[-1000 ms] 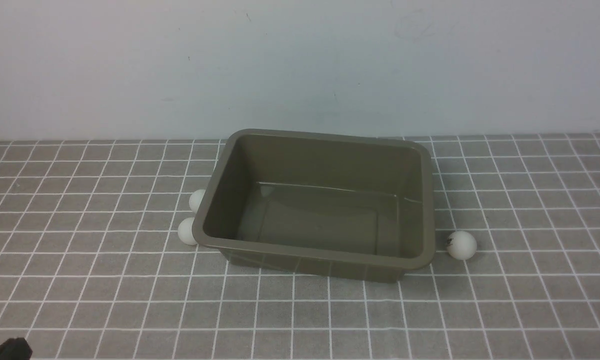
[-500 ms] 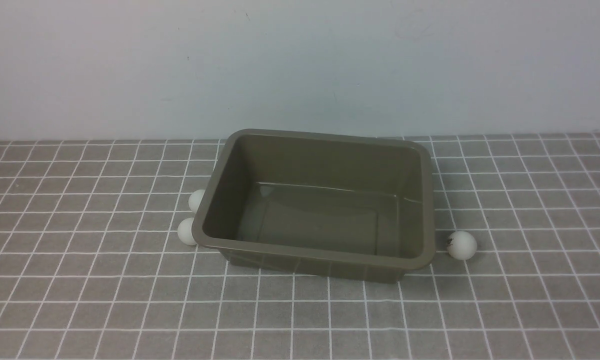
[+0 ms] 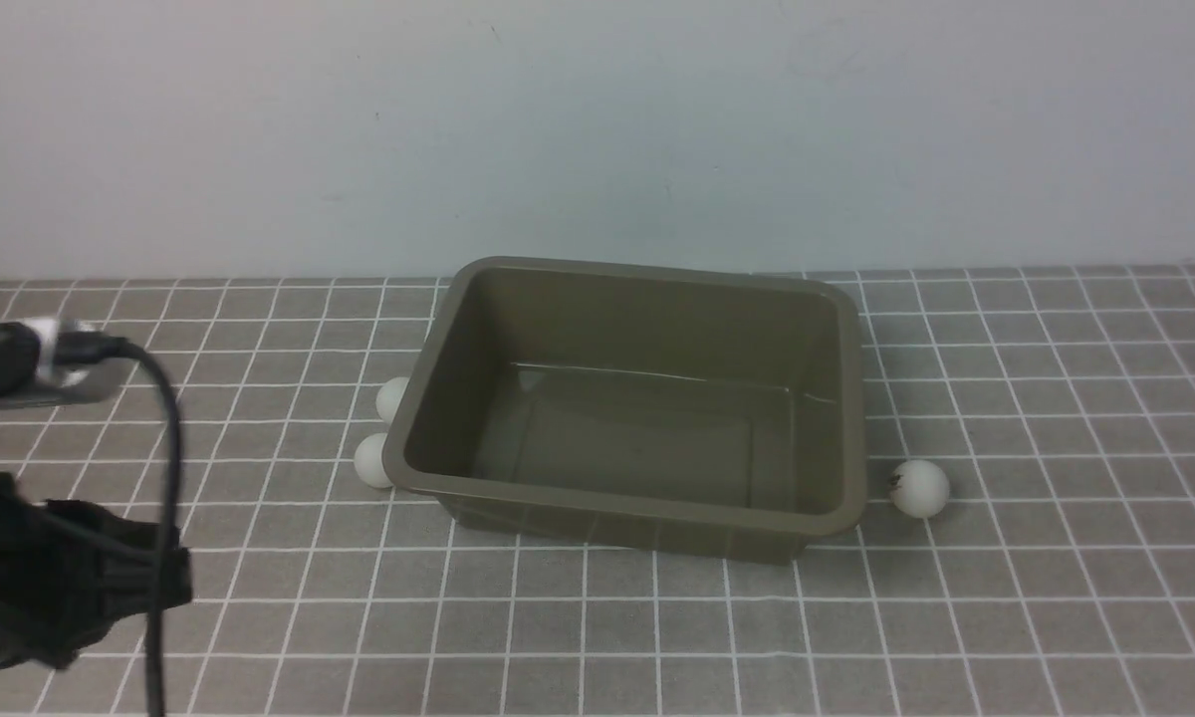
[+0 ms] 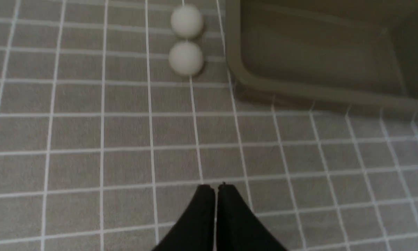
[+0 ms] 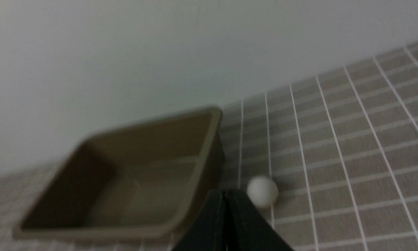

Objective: Put the table tennis balls into the box on the grey coffee tablecloth.
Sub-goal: 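Reach for and grasp a ping pong ball on the table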

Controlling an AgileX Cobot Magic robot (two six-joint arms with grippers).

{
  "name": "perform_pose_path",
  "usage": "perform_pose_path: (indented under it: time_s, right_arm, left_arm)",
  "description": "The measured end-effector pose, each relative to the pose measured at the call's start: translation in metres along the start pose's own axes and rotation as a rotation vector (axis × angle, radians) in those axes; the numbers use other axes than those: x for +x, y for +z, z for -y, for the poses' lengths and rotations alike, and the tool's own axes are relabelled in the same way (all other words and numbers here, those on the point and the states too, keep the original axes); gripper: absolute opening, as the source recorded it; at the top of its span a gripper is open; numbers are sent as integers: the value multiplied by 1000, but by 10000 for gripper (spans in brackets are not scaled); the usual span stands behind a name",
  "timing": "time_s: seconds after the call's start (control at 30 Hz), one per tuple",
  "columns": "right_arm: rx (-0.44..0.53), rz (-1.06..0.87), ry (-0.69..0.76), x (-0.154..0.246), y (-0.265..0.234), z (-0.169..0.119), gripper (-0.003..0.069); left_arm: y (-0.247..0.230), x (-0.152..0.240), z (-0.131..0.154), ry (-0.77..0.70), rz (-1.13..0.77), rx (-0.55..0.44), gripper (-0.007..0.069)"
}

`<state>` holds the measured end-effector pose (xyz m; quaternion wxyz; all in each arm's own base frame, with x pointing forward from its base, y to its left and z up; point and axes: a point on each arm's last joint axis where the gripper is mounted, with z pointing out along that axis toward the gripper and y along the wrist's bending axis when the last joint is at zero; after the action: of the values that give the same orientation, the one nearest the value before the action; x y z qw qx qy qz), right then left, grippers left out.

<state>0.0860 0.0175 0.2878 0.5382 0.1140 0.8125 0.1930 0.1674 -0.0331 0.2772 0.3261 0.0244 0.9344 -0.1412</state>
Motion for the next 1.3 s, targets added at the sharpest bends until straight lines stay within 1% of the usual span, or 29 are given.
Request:
perform_pose_path:
  time_s: [0.03, 0.07, 0.17, 0.27, 0.43, 0.57, 0.63, 0.7, 0.73, 0.77, 0.83, 0.9, 1.03, 1.1, 1.13, 1.17, 1.3]
  right_arm:
    - [42, -59, -34, -9, 7, -5, -15]
    - [26, -128, -54, -17, 10, -9, -15]
    - [73, -371, -95, -38, 44, -17, -11]
    - [90, -495, -129, -55, 76, -20, 4]
    - [80, -609, -235, -69, 120, -20, 43]
    - [86, -638, -247, -67, 144, -16, 76]
    - [87, -642, -254, -65, 150, -15, 88]
    - [85, -647, -285, -62, 164, -13, 122]
    - [84, -655, -299, -58, 174, -12, 150]
    - [80, -663, -308, -57, 181, -12, 190]
    - [72, -683, -324, -51, 197, -12, 242]
    - [71, -709, -335, -45, 217, -12, 316]
    - [80, -765, -339, -30, 245, -6, 433]
    - [82, -776, -338, -28, 249, -5, 450]
    - [85, -806, -337, -19, 259, -2, 479]
    - [90, -816, -344, -16, 264, 0, 494]
    - [106, -849, -338, 0, 280, 9, 511]
  left_arm:
    - [5, -3, -1, 18, -36, 1, -5]
    - [13, -7, -2, 30, -76, 0, -5]
    - [43, -22, -7, 41, -184, -2, -5]
    - [61, -40, -10, 38, -217, -1, -5]
    - [89, -73, -13, 43, -229, -2, -5]
    - [111, -91, -17, 55, -241, 2, -5]
    - [120, -94, -18, 53, -251, 8, -5]
    - [133, -99, -19, 53, -263, 27, -5]
    - [140, -102, -19, 56, -266, 47, -5]
    - [147, -102, -18, 59, -275, 59, -5]
    - [157, -103, -15, 81, -281, 82, -5]
    - [171, -101, -9, 101, -289, 112, -5]
    - [188, -95, 5, 114, -318, 148, -5]
    - [189, -94, 7, 121, -320, 152, -5]
    - [190, -93, 14, 140, -325, 161, -5]
    - [189, -93, 16, 161, -325, 157, -5]
    - [176, -101, 16, 177, -302, 125, -5]
